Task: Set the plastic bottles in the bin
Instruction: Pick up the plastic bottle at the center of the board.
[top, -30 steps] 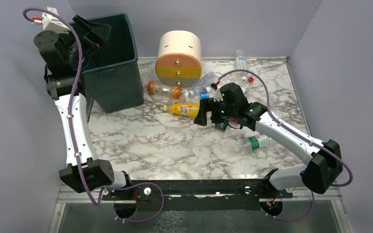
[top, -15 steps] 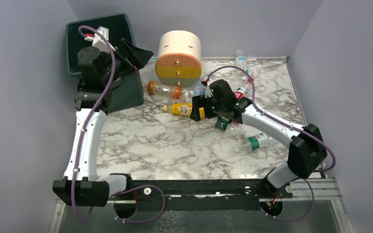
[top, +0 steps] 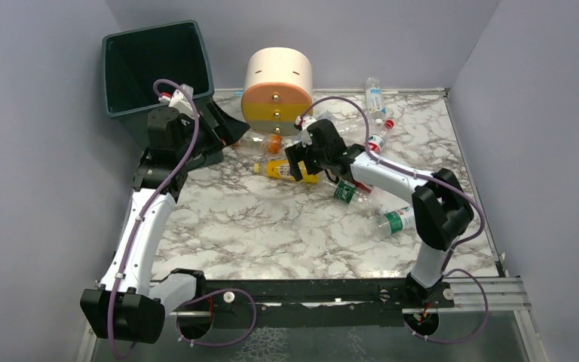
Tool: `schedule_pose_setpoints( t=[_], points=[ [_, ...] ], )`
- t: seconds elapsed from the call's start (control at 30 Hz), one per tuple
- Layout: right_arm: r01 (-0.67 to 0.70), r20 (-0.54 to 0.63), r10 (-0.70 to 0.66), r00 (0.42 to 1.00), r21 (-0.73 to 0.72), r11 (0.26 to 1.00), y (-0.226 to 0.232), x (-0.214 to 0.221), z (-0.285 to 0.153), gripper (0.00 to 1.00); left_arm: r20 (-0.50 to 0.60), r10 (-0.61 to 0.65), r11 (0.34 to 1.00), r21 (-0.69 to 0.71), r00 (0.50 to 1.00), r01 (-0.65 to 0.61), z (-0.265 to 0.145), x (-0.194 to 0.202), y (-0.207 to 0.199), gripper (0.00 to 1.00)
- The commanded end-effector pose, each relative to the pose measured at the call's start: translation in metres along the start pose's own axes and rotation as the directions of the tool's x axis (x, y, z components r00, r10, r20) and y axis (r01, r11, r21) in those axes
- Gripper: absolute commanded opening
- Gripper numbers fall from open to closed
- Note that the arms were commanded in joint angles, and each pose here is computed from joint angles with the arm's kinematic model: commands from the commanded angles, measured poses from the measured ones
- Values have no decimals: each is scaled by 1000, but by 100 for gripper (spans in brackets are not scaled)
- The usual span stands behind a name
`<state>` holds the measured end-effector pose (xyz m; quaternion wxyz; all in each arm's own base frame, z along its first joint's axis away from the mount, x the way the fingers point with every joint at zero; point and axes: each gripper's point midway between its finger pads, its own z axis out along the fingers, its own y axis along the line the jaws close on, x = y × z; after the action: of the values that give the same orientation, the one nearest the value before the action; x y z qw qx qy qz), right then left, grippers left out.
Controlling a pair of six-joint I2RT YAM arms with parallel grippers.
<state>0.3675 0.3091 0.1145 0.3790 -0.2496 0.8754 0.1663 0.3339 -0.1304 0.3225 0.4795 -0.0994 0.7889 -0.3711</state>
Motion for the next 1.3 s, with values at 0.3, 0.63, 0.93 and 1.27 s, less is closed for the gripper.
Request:
schedule_pose_setpoints(
  t=[0.3, 0.63, 0.93, 1.27],
  points=[
    [159, -7, -159, 987, 88, 983, -19, -5, 46, 94, -92, 31, 999, -39, 995, -35, -4, 54, 37, 99],
    [178, -73, -177, 981, 10, 984, -11, 22, 57, 95, -103, 35, 998, -47, 994, -40, -2, 57, 42, 99],
    [155, -97, -158, 983, -39, 987, -4, 39, 41, 93, -101, 29, 998, -48, 994, -34, 0, 57, 43, 99],
    [115, -100, -122, 988, -70, 991, 3, 51, 25, 78, -101, 10, 999, -43, 995, -15, 3, 61, 44, 99]
  ],
)
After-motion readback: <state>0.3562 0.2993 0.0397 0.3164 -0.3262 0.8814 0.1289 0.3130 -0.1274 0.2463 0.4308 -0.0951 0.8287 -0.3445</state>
